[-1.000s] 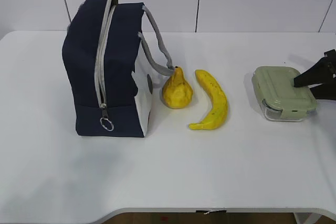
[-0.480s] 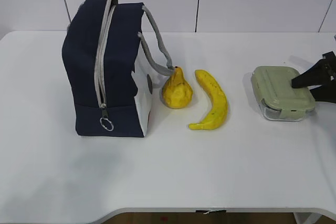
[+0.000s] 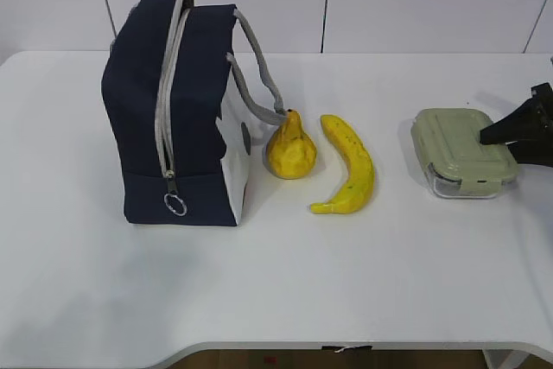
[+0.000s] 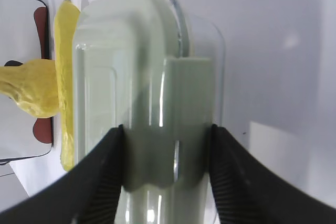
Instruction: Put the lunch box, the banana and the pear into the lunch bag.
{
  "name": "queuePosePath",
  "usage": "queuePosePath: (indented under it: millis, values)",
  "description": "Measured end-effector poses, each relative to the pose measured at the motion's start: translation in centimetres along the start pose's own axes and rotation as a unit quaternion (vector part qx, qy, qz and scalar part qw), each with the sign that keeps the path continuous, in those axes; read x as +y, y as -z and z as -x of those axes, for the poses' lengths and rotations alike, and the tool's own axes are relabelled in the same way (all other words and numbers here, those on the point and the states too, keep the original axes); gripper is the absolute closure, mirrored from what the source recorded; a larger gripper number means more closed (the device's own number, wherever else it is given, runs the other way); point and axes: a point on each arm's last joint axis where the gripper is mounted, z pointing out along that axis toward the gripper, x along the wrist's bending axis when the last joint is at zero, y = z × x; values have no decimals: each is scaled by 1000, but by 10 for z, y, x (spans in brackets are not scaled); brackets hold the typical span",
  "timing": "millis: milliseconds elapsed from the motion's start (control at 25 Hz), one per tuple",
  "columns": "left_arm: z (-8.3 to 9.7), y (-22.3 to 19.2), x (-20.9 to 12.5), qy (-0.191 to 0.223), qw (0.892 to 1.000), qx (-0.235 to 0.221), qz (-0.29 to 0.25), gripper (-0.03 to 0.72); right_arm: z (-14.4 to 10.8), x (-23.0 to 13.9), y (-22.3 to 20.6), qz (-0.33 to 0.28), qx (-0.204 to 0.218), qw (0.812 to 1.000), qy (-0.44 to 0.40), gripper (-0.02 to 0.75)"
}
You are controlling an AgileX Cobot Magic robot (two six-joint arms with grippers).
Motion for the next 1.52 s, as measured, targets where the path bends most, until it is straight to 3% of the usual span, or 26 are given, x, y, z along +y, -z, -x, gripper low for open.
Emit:
queuePosePath:
  millis: [1520]
  values:
    - [0,0,0,0,1000,0,0,445,-3,0,-4,-3,3,999,-40,390]
